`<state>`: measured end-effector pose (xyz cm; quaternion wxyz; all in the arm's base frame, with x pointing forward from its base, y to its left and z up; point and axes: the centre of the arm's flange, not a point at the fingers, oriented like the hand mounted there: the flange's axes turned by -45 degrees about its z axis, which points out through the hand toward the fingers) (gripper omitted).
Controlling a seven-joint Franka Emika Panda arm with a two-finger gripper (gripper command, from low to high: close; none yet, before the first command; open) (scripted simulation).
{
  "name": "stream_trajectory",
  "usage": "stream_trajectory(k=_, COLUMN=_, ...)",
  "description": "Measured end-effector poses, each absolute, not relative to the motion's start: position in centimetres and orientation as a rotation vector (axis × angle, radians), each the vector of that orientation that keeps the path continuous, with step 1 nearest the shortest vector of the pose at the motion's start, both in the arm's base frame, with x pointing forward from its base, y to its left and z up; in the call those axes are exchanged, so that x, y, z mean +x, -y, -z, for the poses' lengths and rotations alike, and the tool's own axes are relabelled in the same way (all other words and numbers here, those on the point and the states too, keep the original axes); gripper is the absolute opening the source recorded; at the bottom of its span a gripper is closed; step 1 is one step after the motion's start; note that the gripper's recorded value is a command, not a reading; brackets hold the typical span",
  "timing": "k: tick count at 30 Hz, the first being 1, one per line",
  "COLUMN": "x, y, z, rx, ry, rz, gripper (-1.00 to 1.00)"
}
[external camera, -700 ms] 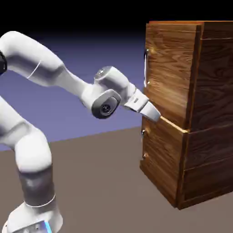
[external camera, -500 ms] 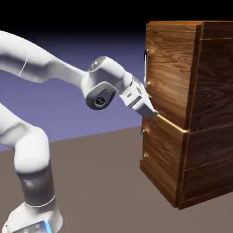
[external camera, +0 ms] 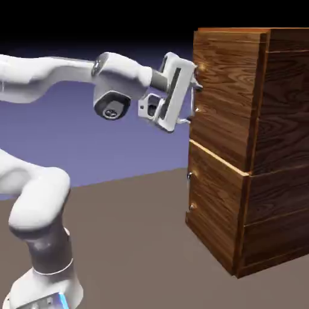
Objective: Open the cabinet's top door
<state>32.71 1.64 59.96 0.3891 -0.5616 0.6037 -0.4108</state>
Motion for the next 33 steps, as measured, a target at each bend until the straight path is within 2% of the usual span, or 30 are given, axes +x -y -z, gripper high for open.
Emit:
stream_trajectory(k=9, x=31.2, y=-5.2, z=-61.2, rx=-0.842, ry=-1.661, rz=0.763, gripper=0.0)
stream_trajectory(k=18, x=31.6, y=-9.3, z=-59.8, rx=-0.353, ry=-1.65, rz=0.421, gripper=0.0)
stream_trajectory(k=28, x=34.1, y=-12.6, z=-55.7, rx=0.049, ry=-1.57, rz=0.049, gripper=0.0)
stream_trajectory(k=32, x=38.1, y=-12.4, z=-55.7, rx=0.049, ry=-1.57, rz=0.05, gripper=0.0)
stream_trajectory(k=33, x=39.1, y=-12.3, z=-55.7, rx=0.049, ry=-1.57, rz=0.049, gripper=-1.0)
